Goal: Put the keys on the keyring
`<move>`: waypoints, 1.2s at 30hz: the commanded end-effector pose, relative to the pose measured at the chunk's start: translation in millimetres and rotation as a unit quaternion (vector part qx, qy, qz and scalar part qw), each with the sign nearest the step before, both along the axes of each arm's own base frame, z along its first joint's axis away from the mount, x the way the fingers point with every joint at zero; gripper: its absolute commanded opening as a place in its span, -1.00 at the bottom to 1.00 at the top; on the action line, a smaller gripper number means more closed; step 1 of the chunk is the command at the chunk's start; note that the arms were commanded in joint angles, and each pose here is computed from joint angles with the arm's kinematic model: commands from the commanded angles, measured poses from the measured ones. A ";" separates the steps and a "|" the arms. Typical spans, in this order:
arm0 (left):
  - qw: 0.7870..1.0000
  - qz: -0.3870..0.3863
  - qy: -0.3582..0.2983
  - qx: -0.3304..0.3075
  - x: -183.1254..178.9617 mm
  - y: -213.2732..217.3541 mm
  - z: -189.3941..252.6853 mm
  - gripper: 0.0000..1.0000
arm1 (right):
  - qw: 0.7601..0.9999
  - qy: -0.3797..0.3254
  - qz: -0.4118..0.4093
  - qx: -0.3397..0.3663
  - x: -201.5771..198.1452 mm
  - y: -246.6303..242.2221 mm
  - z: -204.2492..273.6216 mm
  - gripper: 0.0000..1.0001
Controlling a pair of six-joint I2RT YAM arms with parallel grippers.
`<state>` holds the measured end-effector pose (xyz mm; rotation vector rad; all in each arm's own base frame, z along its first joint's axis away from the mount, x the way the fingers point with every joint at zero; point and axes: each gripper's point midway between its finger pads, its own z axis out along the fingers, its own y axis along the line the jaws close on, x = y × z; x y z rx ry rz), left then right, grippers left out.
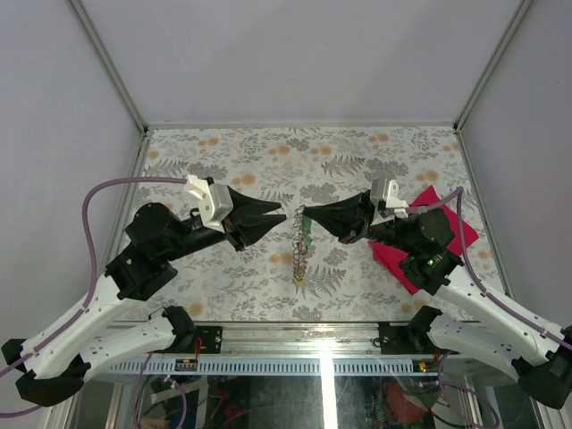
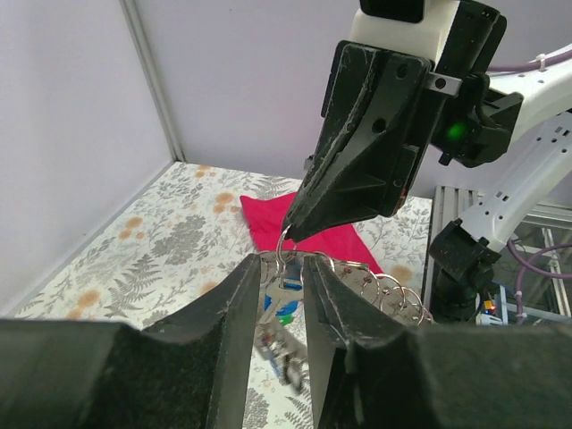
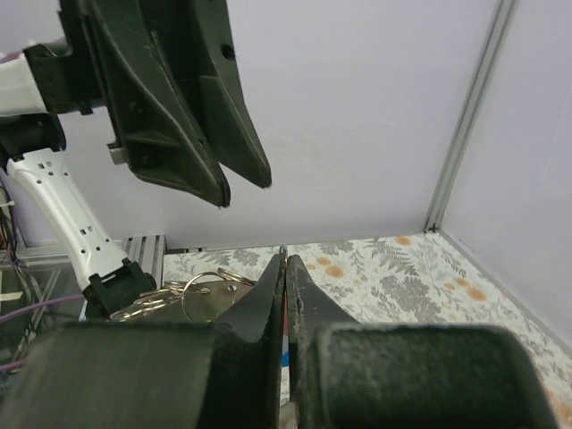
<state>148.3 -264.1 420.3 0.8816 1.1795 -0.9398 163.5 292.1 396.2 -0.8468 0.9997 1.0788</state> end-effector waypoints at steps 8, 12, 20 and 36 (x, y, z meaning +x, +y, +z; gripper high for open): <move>0.997 -0.062 -0.006 -0.050 -18.3 -11.8 10.3 -0.41 | 0.989 -0.115 0.055 0.076 -41.9 -15.8 58.9 -1.00; 0.996 -0.070 -0.009 -0.055 -20.4 -13.6 11.8 -0.39 | 0.988 -0.121 0.065 0.073 -45.6 -15.1 59.7 -1.00; 0.994 -0.098 -0.001 -0.051 -23.4 -23.8 7.4 -0.37 | 0.987 -0.123 0.076 0.070 -49.3 -14.2 60.4 -1.00; 0.991 -0.125 0.012 -0.041 -25.3 -34.7 -1.0 -1.00 | 0.987 -0.124 0.084 0.067 -53.4 -15.2 59.1 -1.00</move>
